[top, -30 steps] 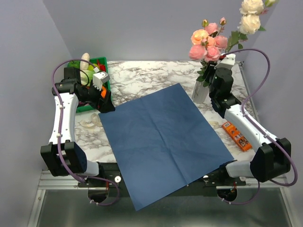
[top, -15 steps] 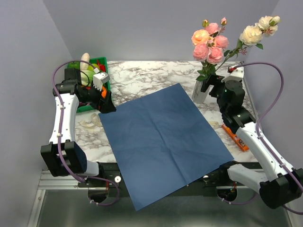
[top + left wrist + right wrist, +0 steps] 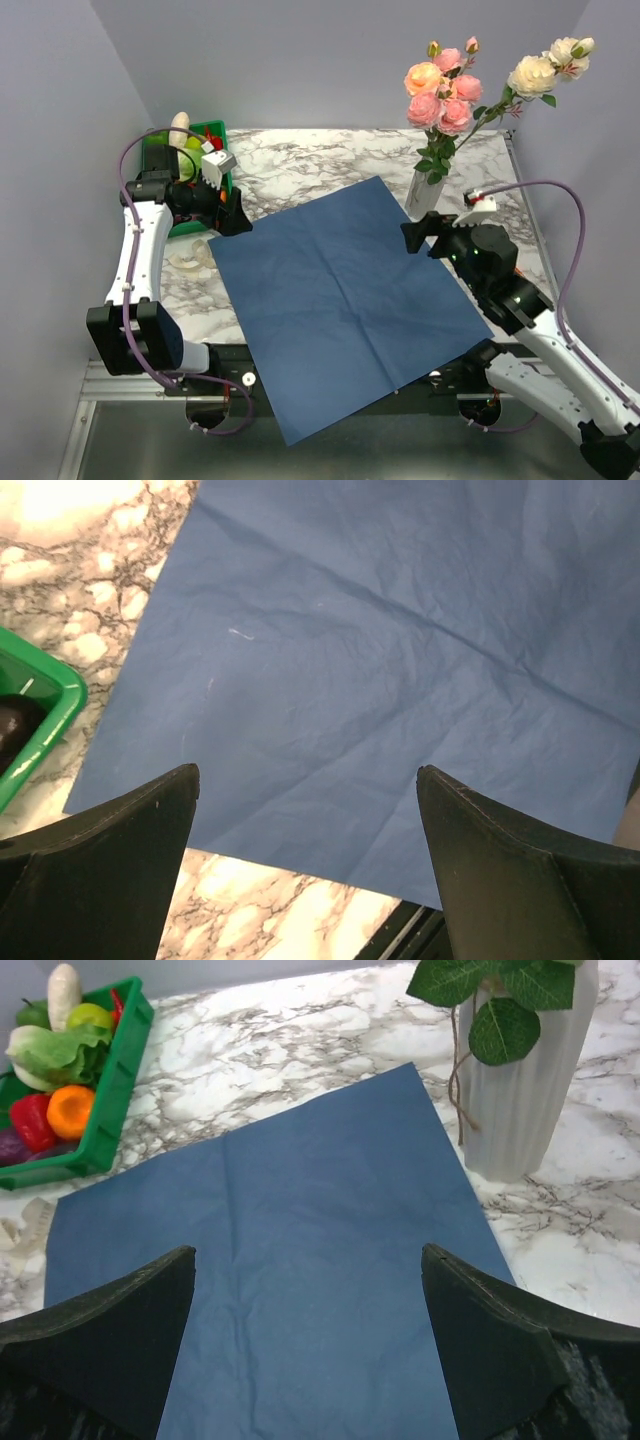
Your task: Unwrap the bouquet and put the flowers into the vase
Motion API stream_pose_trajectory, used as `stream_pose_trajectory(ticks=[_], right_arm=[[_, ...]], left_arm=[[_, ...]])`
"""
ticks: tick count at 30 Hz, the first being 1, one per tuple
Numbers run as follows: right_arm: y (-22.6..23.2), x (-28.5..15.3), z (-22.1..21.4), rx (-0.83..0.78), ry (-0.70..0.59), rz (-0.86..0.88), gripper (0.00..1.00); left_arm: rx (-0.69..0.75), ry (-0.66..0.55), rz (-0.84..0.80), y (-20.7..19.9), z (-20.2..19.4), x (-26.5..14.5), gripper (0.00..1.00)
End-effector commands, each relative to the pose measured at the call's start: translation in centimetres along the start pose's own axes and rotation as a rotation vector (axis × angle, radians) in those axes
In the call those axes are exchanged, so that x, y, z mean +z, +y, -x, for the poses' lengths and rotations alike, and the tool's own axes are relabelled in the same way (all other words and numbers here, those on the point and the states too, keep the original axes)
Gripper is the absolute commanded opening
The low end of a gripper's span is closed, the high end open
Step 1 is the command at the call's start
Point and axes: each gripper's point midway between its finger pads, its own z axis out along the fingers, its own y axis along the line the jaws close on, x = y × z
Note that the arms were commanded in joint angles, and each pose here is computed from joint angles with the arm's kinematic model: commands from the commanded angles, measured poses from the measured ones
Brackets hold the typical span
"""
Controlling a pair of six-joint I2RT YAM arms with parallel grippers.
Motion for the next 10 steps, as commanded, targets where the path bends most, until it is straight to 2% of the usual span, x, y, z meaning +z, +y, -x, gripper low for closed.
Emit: stream_pose_trajectory(ticks=[1, 6, 10], right_arm=[[-0.7, -2.1, -1.4, 0.022, 0.002, 0.014, 1.00], [-1.2, -2.1, -1.5, 0.023, -0.005, -0.011, 1.00], [-1.8, -1.4, -2.4, -0.010, 0.044, -0.056, 1.00]], left_arm=[[0.029, -0.055, 0.042, 0.2, 1.3, -0.2, 0.99], [0.007, -0.079, 0.060, 0.8, 1.6, 0.2, 0.99], [-0.007, -0.117, 0.144, 2.6, 2.3, 0.4, 0.99]])
